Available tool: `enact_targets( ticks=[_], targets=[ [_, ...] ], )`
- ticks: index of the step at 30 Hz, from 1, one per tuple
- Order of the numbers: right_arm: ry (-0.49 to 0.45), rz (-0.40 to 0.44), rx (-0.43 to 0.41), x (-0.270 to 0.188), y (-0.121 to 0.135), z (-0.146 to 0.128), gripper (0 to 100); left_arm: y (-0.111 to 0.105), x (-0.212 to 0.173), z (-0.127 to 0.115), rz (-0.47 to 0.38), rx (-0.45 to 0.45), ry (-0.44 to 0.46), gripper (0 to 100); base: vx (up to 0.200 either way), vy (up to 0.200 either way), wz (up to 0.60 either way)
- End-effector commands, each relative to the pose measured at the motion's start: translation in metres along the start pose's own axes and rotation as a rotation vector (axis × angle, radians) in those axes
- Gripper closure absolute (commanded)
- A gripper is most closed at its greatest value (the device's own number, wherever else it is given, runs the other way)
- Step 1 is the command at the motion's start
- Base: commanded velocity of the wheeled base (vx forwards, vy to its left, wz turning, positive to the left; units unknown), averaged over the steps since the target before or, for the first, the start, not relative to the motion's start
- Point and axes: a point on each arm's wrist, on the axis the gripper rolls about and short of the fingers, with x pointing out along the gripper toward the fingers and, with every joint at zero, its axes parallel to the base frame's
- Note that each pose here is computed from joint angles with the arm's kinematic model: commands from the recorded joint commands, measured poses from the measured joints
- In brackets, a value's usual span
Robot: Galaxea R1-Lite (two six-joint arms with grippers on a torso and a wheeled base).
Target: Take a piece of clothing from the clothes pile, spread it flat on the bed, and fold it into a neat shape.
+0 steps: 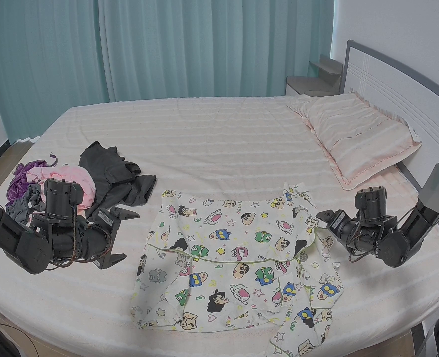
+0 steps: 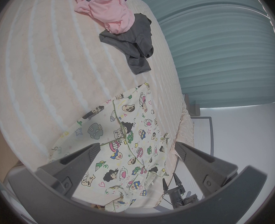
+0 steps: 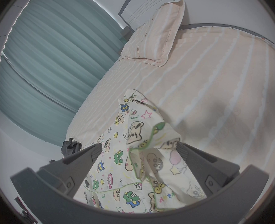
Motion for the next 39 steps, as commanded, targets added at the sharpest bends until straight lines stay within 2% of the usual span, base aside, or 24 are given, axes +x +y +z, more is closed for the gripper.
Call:
enact_targets(
  ticks=[1, 5, 6, 14, 20, 23, 27, 32, 39],
  targets=[
    [0.0, 0.003, -0.001, 0.015, 0.009, 0.004, 0, 0.001, 0.001, 0.0, 0.004, -0.001, -0.001, 0, 0.0, 0.0, 0.0],
    [0.012, -0.009, -0.007, 0.028, 0.008, 0.001, 0, 0.001, 0.002, 0.001, 0.005, -0.002, -0.005, 0, 0.0, 0.0, 0.0],
    [0.017, -0.016, -0.008, 0.029, 0.007, 0.0, 100, 0.0, 0.002, 0.002, 0.004, -0.001, -0.005, 0, 0.0, 0.0, 0.0],
    [0.051, -0.079, -0.008, 0.04, -0.005, -0.003, 100, 0.0, 0.002, 0.002, 0.004, -0.003, -0.006, 0, 0.0, 0.0, 0.0],
    [0.025, -0.061, 0.0, 0.039, 0.003, 0.008, 100, 0.0, 0.002, 0.003, 0.002, -0.001, -0.007, 0, 0.0, 0.0, 0.0],
    [0.006, -0.031, -0.002, 0.04, 0.016, 0.018, 100, 0.0, 0.002, 0.002, 0.002, 0.0, -0.006, 0, 0.0, 0.0, 0.0],
    [0.035, -0.053, -0.075, 0.05, 0.023, 0.025, 100, 0.0, 0.002, 0.003, 0.002, 0.002, -0.007, 0, 0.0, 0.0, 0.0],
    [0.052, -0.089, -0.112, 0.075, 0.031, 0.037, 100, 0.001, 0.003, 0.003, 0.006, 0.002, -0.005, 0, 0.0, 0.0, 0.0],
    [0.119, -0.158, -0.176, 0.11, 0.025, 0.033, 100, 0.003, 0.006, 0.003, 0.016, 0.002, -0.005, 0, 0.0, 0.0, 0.0]
  ],
)
